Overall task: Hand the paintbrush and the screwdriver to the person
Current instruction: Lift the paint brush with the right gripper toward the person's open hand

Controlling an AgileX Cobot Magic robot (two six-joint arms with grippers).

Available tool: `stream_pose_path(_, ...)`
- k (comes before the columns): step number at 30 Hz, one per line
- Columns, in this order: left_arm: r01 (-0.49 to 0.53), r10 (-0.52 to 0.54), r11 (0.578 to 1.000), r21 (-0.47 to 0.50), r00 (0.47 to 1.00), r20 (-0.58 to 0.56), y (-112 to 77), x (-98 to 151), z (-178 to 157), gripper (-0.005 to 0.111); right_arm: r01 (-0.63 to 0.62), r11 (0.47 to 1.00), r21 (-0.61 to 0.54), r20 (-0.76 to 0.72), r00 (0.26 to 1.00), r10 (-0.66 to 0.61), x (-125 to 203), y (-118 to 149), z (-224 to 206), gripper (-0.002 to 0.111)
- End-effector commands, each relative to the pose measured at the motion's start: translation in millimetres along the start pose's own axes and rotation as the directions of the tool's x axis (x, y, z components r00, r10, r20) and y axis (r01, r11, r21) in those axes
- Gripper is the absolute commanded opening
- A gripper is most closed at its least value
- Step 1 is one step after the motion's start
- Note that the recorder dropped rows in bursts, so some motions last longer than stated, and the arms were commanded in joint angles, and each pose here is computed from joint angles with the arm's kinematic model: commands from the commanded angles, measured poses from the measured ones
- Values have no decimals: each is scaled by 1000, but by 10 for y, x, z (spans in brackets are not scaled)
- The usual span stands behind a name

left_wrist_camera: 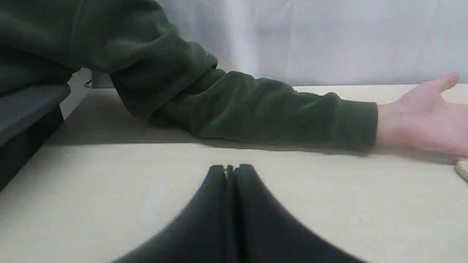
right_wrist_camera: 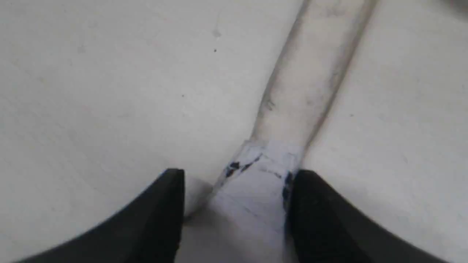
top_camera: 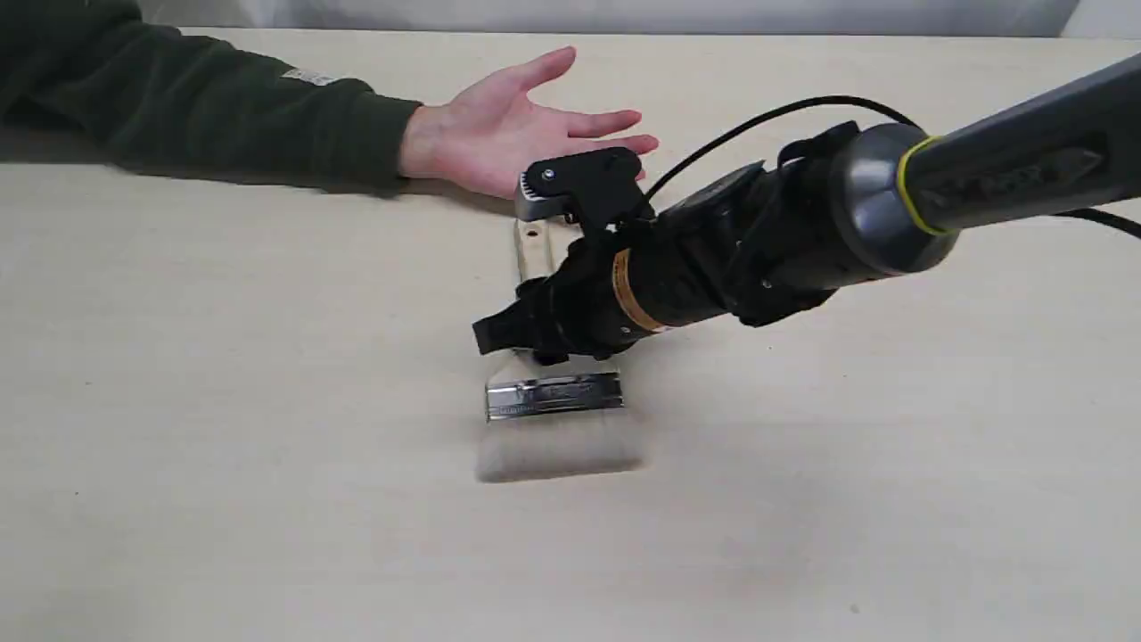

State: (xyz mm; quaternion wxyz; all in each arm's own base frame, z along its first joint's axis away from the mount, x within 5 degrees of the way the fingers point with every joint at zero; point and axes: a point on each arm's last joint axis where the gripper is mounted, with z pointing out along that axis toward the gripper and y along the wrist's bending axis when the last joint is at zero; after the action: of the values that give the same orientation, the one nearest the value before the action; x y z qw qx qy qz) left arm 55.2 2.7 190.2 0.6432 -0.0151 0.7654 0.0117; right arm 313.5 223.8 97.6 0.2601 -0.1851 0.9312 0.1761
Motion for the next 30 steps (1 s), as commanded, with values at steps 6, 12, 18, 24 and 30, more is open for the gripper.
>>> stream_pose_path(6, 4, -4, 1000, 10, 1000, 10, -6, -3, 0, 0, 20, 999, 47, -52, 998, -17, 206, -82, 20, 35)
stream_pose_path(12, 4, -4, 1000, 10, 1000, 10, -6, -3, 0, 0, 30, 999, -19, -65, 997, -31, 187, -15, 19, 38)
stream_pose_path(18, 1, -2, 1000, 9, 1000, 13, -6, -6, 0, 0, 6, 1000, -31, -28, 1000, -7, 53, 23, 13, 51)
stream_pose_path(24, 2, -2, 1000, 9, 1000, 11, -6, -4, 0, 0, 6, 1000, -11, -9, 1000, -6, 14, 11, 11, 49)
stream_pose_path(30, 2, -2, 1000, 9, 1000, 11, -6, -4, 0, 0, 12, 1000, 3, -3, 1000, -12, 8, -2, 11, 37)
